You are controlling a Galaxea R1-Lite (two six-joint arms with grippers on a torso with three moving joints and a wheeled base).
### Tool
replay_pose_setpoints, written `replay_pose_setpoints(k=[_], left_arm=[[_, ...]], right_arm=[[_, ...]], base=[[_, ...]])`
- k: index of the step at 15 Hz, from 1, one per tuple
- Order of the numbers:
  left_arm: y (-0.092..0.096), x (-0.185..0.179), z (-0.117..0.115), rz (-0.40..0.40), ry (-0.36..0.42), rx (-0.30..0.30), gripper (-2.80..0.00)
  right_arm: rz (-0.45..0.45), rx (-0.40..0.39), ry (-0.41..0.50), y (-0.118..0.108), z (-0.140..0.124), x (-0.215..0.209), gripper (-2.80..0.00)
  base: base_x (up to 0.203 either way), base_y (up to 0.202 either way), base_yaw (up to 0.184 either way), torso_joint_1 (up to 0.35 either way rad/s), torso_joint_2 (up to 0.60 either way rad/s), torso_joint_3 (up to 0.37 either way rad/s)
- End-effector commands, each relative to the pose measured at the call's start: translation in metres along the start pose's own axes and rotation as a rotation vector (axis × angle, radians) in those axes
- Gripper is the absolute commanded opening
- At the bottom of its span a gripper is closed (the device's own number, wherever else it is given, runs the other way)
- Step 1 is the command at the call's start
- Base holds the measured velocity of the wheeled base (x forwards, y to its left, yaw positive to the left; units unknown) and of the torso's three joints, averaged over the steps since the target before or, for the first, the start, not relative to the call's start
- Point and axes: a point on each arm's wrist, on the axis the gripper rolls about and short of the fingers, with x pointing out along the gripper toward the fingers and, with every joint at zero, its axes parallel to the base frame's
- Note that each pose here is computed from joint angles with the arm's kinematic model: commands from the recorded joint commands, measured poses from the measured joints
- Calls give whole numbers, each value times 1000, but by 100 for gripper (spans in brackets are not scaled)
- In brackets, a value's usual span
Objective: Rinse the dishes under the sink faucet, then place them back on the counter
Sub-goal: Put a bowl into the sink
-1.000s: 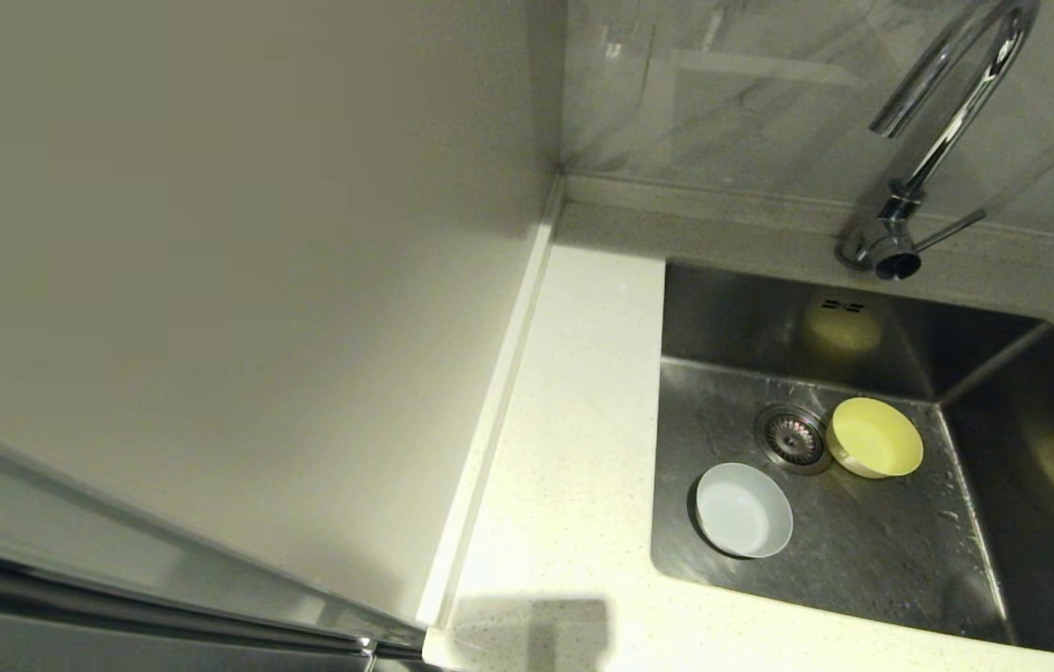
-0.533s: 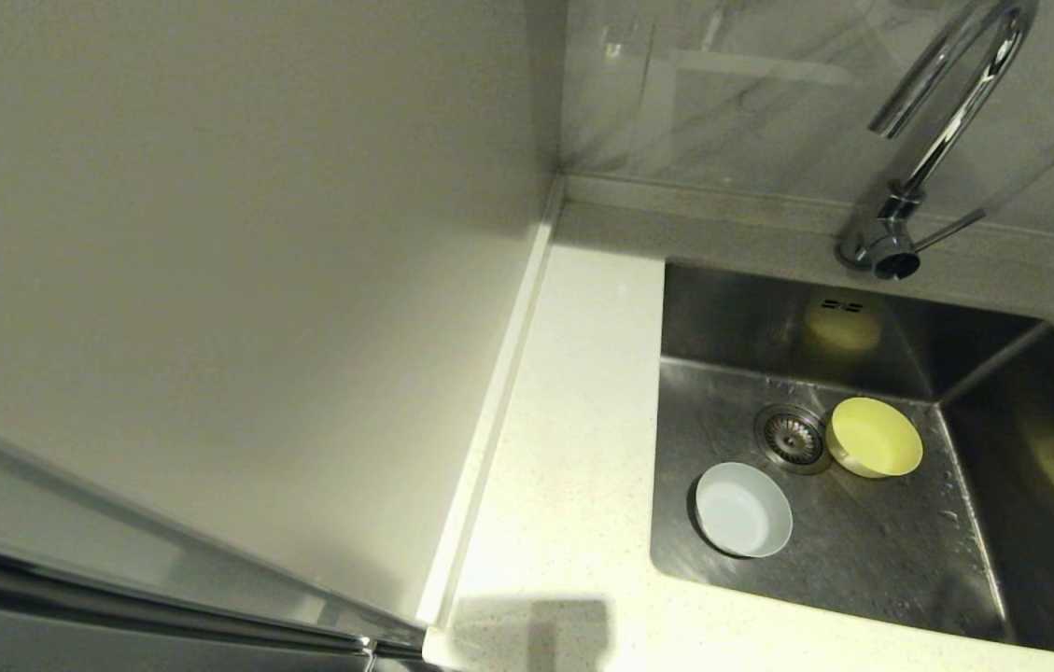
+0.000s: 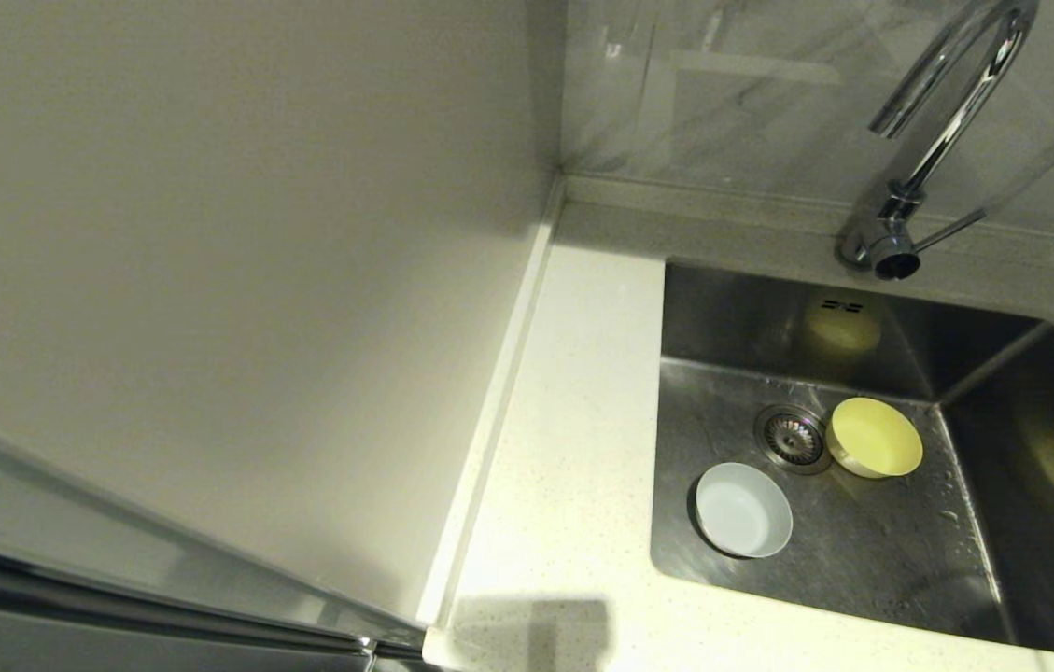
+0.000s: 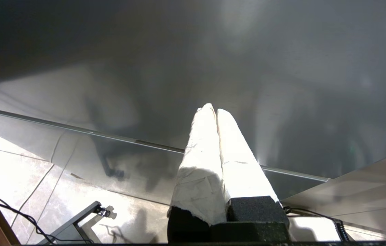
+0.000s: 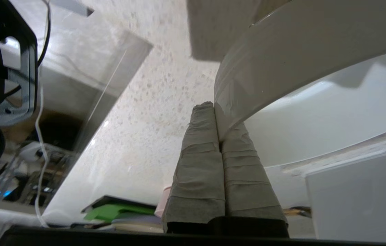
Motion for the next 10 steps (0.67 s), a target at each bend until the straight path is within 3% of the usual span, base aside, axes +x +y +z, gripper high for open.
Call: replay_pose_setpoints(k=[1,6,10], left_arm=[[0,0,0,-1,-4,-1,-280],[0,0,0,0,-4,-1,-280],[0,0,0,1,-4,-1,-280]], right_arm=[[-42,-37,-22,8,7,-11,-280],[-133,-163,-86,28,34,-34,-280],[-161,-320,-215,43,83,-46,-280]], base=[[0,0,0,0,0,0],[0,0,0,0,0,0],[0,0,0,0,0,0]])
